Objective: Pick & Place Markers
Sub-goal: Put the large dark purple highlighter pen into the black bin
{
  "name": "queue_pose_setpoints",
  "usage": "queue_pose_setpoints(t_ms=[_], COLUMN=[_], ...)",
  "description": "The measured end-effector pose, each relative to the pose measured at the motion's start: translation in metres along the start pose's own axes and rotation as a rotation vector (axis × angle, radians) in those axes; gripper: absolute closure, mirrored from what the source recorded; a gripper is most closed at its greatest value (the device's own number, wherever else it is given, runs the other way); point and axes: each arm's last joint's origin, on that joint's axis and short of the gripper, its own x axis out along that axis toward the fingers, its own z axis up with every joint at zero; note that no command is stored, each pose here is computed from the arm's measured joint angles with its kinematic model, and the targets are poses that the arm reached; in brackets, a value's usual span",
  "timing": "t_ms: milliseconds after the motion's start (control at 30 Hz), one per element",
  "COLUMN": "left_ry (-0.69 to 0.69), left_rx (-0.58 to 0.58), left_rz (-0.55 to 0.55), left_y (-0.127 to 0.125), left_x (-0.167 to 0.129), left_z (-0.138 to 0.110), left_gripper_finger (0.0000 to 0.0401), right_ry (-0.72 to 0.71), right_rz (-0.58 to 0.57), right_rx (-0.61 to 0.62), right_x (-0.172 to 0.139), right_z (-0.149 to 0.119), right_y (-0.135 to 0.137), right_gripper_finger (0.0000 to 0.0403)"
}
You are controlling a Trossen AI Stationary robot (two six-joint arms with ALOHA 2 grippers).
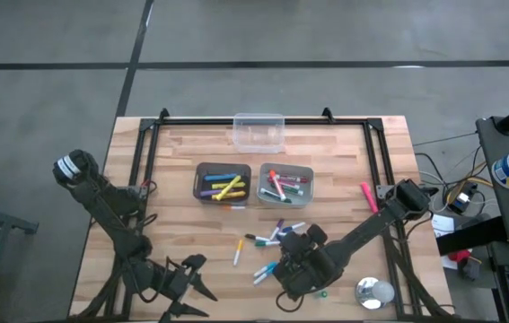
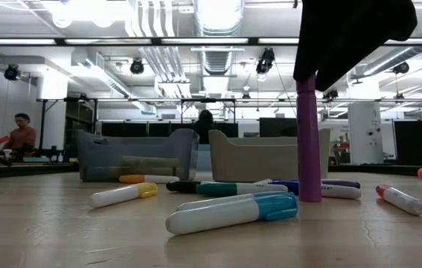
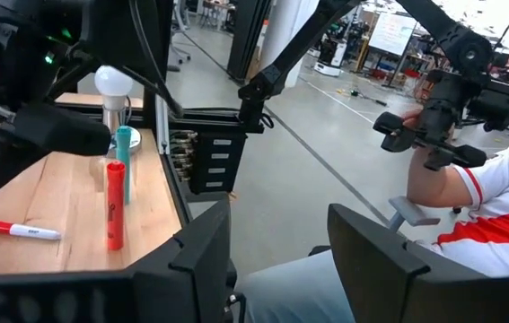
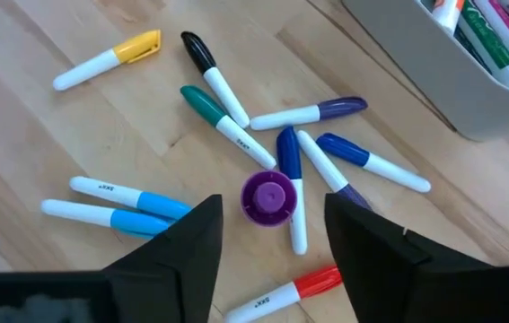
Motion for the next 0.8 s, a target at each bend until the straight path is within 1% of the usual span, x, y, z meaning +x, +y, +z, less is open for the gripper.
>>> queue_pose_setpoints(t_ms=[133, 500, 633, 800], left_ry=[0.000, -0.001, -0.001, -0.001], left_rx=[0.000, 0.000, 0.000, -0.001], left_rz=[0.009, 0.013, 0.013, 0.013], left_y=[0.0008, 0.0009, 0.0009, 0.0009], left_x=[-0.0001, -0.0001, -0.0001, -0.0001], left_z=[-0.0009, -0.0008, -0.0008, -0.0009], left_gripper_finger=[0.0220, 0.0220, 0.0220, 0.0220], right_ry=[0.007, 0.000, -0.007, -0.029], right_rz=[0.005, 0.016, 0.019, 0.023], right_rx=[-0.008, -0.078, -0.121, -0.125], right_x=[0.0002, 0.0028, 0.0040, 0.0041], right_z=[0.0002, 0.0051, 0.0074, 0.0089], right_y=[0.0004, 0.0012, 0.0015, 0.0023], right_gripper_finger=[0.0240, 0.0345, 0.0362, 0.0376])
